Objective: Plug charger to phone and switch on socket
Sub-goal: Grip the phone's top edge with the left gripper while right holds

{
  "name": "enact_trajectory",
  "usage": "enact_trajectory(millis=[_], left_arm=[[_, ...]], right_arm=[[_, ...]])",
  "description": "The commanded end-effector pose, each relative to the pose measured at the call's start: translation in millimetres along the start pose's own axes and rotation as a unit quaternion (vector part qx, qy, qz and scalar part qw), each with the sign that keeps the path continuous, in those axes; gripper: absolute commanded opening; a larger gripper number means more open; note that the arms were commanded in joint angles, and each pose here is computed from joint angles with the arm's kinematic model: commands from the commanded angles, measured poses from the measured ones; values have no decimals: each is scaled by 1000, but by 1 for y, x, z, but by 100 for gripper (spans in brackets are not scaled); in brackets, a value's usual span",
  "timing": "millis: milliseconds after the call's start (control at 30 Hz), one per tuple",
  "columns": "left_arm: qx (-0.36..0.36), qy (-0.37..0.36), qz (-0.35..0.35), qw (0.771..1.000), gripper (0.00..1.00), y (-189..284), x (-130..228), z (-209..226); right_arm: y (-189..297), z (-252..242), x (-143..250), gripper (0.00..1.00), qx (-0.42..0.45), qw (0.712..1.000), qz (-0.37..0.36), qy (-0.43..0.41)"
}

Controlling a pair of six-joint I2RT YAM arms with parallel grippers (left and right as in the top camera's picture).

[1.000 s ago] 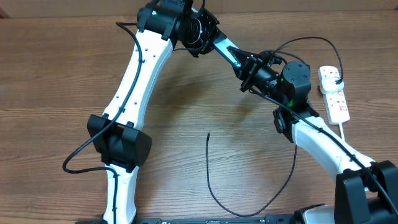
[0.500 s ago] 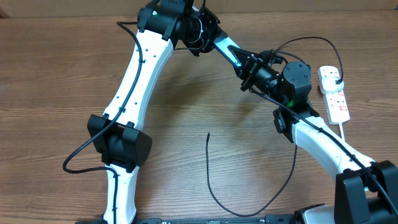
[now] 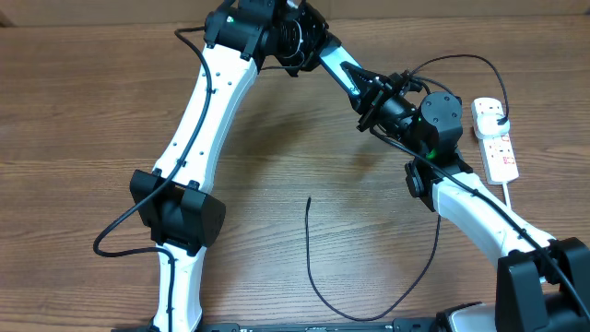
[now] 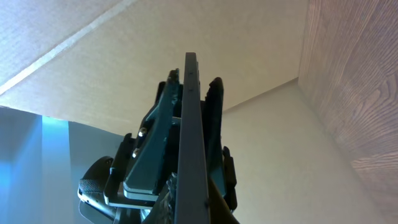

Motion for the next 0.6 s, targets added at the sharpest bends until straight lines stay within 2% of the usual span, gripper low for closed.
enact_trajectory(millis=[0,267,567], left_arm=[[14,-27,10,999,28,4,6,-7],[15,-57,7,998,35,4,5,-8],[19,-73,5,997,33,5,5,-9]], right_arm=[[-2,13,11,4,-20,998,19,-55],[-2,11,9,4,-14,998,11,-59],[-2,13,6,4,-26,998,-5,-60]])
Point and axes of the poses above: each gripper's point midway between its finger pads, its own y axis back along the fingers, its own z axis along the line the jaws close on, x = y × z, the point moved 9 cm from there along y, back along the fingers, and after that the axes turned 3 degrees about -y, right-handed, at the moved point
